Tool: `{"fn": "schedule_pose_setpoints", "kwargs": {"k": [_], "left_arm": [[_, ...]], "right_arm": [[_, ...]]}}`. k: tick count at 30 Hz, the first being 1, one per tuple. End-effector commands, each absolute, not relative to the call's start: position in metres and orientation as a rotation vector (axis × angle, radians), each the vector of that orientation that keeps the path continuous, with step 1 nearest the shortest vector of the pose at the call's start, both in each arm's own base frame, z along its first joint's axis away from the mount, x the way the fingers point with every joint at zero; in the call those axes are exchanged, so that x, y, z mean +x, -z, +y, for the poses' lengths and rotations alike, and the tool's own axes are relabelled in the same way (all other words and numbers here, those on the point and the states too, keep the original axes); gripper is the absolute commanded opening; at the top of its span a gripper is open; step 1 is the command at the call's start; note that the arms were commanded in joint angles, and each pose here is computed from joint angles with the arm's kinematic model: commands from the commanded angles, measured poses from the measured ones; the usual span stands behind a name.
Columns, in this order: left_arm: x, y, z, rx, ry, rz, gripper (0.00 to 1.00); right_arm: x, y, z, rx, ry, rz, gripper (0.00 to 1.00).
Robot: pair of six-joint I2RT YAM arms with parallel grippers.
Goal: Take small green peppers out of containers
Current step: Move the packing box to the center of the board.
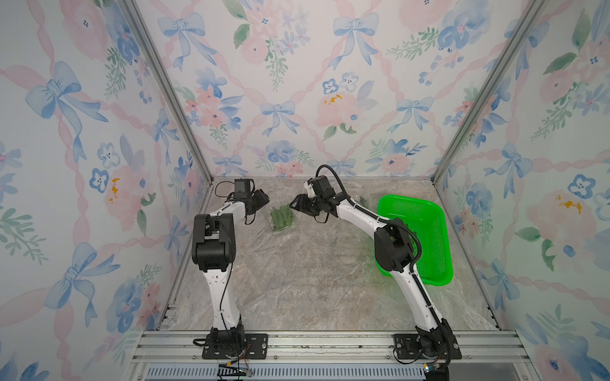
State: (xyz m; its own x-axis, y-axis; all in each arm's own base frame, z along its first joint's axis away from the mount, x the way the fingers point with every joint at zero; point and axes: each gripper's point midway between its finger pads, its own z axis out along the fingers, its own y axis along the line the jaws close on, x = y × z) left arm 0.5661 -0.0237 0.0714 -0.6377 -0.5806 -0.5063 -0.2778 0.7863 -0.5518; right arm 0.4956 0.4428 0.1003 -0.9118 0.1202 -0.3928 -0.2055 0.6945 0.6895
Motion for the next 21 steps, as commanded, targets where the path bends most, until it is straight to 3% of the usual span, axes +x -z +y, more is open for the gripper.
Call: {"fn": "schedule_pose_setpoints", "kwargs": {"k": [1, 10, 21], "left_arm": [[0.573, -0.077, -0.030, -0.619, 0.615, 2.250, 0.63], [0.559, -0.072, -0.069, -0.538, 0.681, 2.302, 0.60], [0.517, -0.073, -0.135, -0.400, 0.748, 2.379, 0.59]], "right_arm": [[0.489, -0.088, 0.450, -0.064, -1.106, 2.535, 0.61], [0.475, -0.083, 0.450, -0.073, -1.126, 2.548, 0.58], [0.433, -0.080, 0.400, 0.001, -1.107, 2.575, 0.56]]}}
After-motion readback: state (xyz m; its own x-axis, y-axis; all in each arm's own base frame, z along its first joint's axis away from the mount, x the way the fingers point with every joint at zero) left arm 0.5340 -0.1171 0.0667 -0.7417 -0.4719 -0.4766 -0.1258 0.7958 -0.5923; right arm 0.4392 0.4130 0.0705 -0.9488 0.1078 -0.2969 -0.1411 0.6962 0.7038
